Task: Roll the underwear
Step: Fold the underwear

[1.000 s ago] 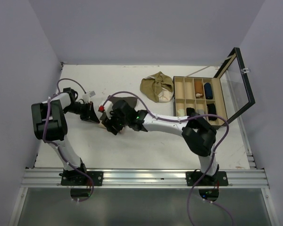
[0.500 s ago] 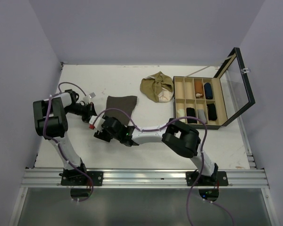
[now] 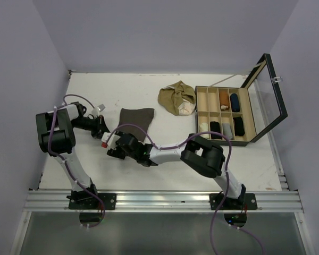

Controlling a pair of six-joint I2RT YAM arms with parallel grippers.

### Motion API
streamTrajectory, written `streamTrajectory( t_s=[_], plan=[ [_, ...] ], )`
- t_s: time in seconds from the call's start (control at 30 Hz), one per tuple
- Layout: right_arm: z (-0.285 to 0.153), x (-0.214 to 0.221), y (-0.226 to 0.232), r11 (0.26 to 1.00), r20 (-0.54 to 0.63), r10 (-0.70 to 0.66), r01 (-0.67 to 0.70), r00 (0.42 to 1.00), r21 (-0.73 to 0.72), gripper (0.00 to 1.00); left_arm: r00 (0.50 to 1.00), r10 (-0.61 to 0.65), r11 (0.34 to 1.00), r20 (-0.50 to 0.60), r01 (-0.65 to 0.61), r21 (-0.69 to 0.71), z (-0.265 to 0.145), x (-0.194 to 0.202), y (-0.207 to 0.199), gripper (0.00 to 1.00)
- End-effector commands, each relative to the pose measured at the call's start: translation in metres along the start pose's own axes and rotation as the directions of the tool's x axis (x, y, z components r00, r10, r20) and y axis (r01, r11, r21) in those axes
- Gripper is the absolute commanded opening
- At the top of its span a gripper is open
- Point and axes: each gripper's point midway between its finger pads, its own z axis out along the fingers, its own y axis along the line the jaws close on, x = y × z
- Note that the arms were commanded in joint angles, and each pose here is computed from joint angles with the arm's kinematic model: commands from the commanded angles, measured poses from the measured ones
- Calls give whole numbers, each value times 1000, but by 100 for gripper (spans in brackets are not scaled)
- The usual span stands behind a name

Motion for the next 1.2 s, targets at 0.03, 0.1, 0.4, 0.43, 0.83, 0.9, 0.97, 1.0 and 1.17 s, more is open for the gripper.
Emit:
streamTrajectory(
  t_s=[0.03,0.1,0.4,0.43,0.83,0.9,0.97,1.0,1.17],
  plan=[
    [6,-9,5,1000,50,3,-2,999,-19,68,998,-52,995,28,49,85,-11,-16,-15,0],
    [10,-7,1,1000,56,-5,5,998,13,66,997,-67,993,27,64,97,-12,-16,-18,0],
    [23,9,-7,996,25,-12,9,1000,93,53,994,-103,988,23,99,120,-10,-11,-20,0],
    [22,10,-11,994,20,3,-5,1000,112,51,994,-105,988,20,102,113,-9,-11,-18,0],
    [21,13,-25,991,33,77,-80,997,107,6,994,-113,991,4,112,79,-8,-5,-7,10],
    [21,11,-23,993,32,75,-77,997,86,0,995,-101,992,5,101,75,-9,-4,-4,13],
    [21,11,-22,995,34,72,-74,997,74,0,996,-94,993,3,94,72,-8,-2,-3,19],
    [21,10,-21,995,37,70,-73,997,68,0,996,-86,994,9,85,70,-7,-2,-2,23],
    [20,7,-19,995,36,85,-86,996,51,0,997,-60,998,38,59,32,-5,-4,5,37]
  ],
)
